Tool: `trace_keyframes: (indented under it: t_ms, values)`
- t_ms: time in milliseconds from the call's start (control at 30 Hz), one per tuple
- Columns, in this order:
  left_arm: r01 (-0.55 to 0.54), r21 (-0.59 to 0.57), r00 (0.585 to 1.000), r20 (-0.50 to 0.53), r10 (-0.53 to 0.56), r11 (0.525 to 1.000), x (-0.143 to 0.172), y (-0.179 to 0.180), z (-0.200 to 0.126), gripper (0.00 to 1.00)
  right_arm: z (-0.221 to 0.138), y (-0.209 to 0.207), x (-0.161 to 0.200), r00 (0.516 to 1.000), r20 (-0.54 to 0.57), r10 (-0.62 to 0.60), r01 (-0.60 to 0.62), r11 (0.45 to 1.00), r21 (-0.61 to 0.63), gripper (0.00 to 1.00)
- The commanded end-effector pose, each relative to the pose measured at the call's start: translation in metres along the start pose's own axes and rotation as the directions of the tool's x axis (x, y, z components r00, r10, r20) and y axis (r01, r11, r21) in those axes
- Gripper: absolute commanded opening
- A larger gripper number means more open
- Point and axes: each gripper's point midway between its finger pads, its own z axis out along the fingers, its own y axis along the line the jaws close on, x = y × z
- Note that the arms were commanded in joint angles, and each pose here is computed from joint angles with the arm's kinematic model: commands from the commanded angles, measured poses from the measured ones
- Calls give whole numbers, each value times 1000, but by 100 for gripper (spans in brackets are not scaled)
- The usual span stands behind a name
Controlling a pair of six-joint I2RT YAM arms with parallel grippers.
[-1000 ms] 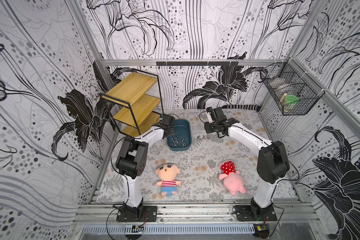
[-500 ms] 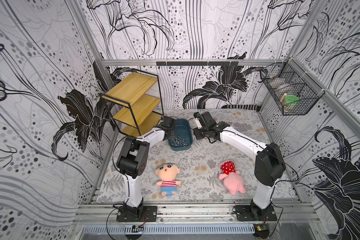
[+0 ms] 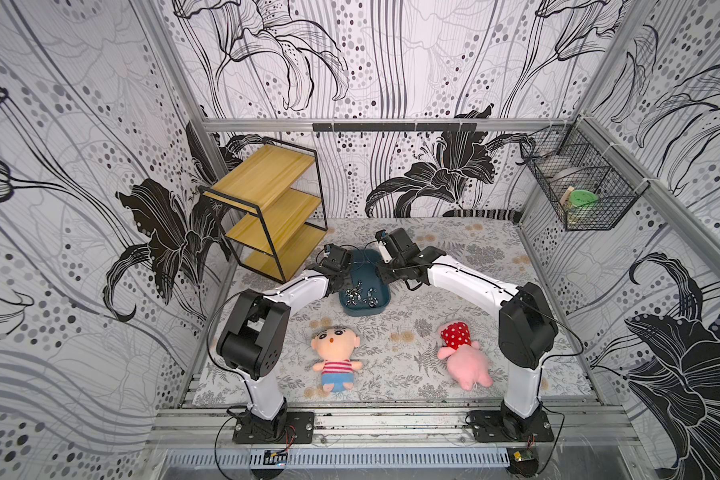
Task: Take out the wing nut from the storage box
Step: Move the storage box to the center of the board.
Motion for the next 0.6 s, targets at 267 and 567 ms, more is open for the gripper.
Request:
trace_keyframes:
  t_ms: [267,567]
  values:
    - [51,72,999,-3,-51,996,10,-8,-6,15,27,27,8,997,-29,67,-69,996,-55,47]
    - [72,131,997,13,-75,989,2,-17,-21,31,43,42,12,995,-58,76,-80,995,-62,47]
